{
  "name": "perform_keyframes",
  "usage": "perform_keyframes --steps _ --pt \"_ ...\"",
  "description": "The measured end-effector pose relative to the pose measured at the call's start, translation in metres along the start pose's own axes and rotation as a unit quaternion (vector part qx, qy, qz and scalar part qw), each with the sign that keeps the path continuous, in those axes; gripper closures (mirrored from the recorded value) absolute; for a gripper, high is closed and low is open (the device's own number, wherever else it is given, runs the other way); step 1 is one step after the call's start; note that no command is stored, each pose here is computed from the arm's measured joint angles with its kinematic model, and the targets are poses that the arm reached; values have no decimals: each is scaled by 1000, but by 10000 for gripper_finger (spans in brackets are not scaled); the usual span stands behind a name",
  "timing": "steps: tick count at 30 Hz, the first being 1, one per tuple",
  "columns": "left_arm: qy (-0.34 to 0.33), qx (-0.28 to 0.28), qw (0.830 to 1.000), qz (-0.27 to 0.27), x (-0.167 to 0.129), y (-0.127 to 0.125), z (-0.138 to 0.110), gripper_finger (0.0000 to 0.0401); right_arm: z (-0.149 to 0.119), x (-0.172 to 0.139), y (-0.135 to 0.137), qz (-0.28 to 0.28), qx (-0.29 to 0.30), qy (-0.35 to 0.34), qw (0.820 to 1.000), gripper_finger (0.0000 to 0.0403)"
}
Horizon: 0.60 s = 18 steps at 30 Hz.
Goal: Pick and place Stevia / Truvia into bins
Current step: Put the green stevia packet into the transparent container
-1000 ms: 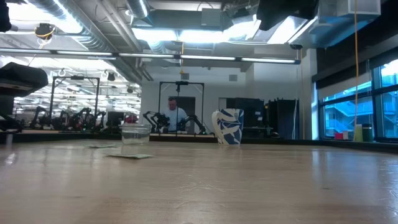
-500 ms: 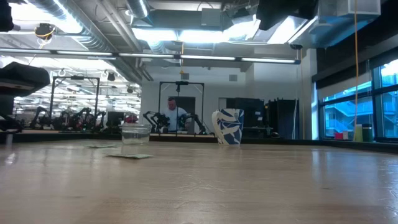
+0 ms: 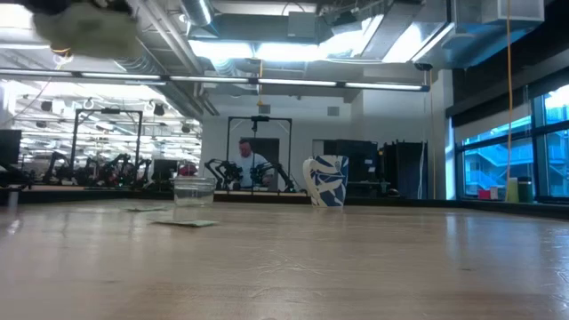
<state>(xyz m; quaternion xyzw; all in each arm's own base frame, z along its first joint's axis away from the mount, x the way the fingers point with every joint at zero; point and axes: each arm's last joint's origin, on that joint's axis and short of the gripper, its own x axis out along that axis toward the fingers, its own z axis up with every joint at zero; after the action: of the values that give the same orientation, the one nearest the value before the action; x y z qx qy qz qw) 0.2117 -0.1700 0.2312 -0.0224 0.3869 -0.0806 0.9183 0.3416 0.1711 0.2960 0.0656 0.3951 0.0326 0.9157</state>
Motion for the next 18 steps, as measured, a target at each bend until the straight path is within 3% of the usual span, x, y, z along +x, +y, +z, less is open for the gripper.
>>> perform_keyframes --steps 6,12,18 --pt "-103 -81 990 -50 -13 14 31 399 6 -2 7 -5 -119 -46 992 315" --pt "-182 -150 957 -171 -17 24 62 399 13 -2 9 -5 -211 -83 974 315" --pt "-178 -156 952 -192 -16 30 65 399 19 -4 11 2 -209 -116 971 315"
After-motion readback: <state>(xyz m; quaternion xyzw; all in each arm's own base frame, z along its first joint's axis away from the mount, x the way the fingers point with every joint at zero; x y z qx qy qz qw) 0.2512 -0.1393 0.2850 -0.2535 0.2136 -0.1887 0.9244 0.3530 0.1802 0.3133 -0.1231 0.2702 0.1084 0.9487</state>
